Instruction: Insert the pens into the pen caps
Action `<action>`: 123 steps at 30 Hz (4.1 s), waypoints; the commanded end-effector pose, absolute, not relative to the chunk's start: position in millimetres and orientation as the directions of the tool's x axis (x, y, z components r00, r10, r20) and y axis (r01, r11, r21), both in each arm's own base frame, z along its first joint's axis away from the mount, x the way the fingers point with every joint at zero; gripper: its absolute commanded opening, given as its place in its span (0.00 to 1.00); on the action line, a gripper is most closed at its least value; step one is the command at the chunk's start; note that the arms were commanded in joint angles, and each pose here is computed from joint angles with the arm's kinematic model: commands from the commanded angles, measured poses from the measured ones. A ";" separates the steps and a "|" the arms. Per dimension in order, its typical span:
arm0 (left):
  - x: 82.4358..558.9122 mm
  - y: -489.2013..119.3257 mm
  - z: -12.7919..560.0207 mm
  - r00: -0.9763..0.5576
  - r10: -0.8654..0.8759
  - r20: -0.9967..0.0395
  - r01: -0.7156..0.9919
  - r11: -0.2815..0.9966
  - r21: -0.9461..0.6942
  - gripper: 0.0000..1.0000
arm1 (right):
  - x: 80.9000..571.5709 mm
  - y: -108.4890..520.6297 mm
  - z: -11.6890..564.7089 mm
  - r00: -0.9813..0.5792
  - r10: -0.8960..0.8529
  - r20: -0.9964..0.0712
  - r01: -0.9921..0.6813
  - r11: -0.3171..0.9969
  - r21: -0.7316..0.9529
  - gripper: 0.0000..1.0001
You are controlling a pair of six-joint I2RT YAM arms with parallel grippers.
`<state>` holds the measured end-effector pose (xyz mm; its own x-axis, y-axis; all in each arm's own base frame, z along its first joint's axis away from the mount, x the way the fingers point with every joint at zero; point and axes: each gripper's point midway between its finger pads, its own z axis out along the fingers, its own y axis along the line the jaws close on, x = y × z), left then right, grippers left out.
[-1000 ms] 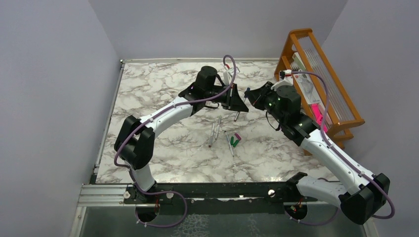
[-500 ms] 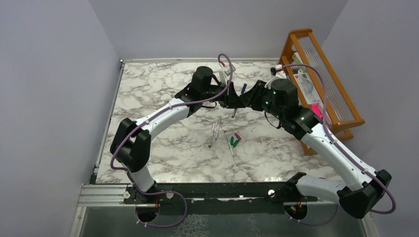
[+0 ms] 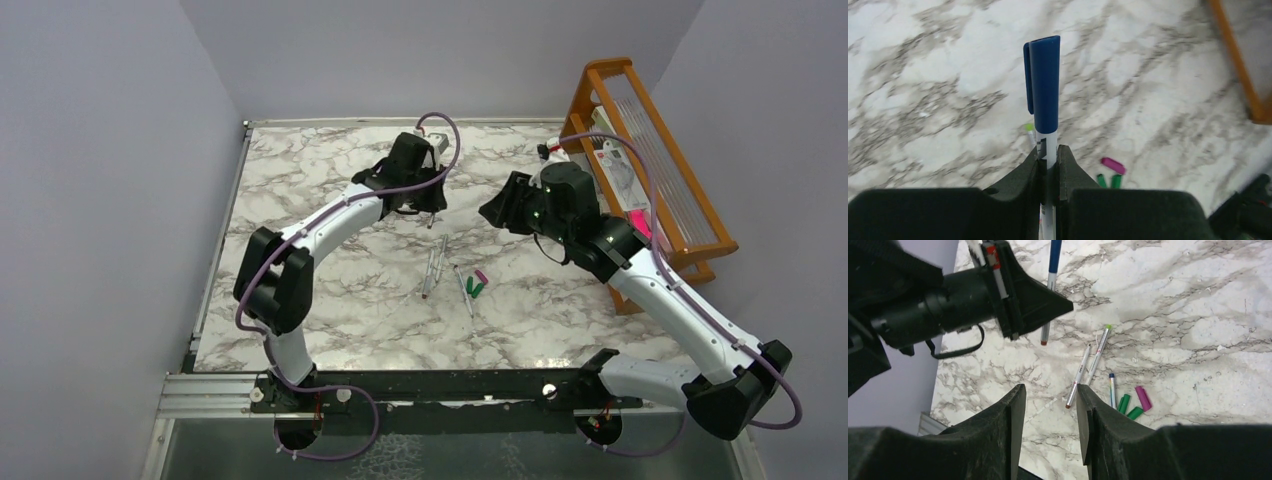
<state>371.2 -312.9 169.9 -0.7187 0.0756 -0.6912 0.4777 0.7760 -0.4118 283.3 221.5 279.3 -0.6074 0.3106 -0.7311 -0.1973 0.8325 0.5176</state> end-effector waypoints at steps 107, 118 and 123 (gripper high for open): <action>369.9 -197.3 86.7 -0.891 -0.060 -0.449 0.076 0.957 -0.279 0.25 | 278.5 344.8 60.5 -0.934 -0.168 -0.316 -0.266 0.917 0.298 0.31; 369.9 -183.6 87.9 -0.888 -0.089 -0.451 0.051 0.956 -0.289 0.24 | 277.6 344.6 38.4 -0.942 -0.198 -0.271 -0.266 0.932 0.245 0.31; 371.0 -183.1 89.4 -0.885 -0.092 -0.457 0.051 0.955 -0.291 0.24 | 281.4 344.3 31.9 -0.943 -0.201 -0.266 -0.263 0.939 0.222 0.31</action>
<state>368.7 -179.2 73.0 -0.9032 -0.0804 -0.4217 0.0350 0.9653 -0.2589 279.5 342.0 36.1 -0.9422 -0.1917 -0.2749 -0.2607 0.9346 0.2419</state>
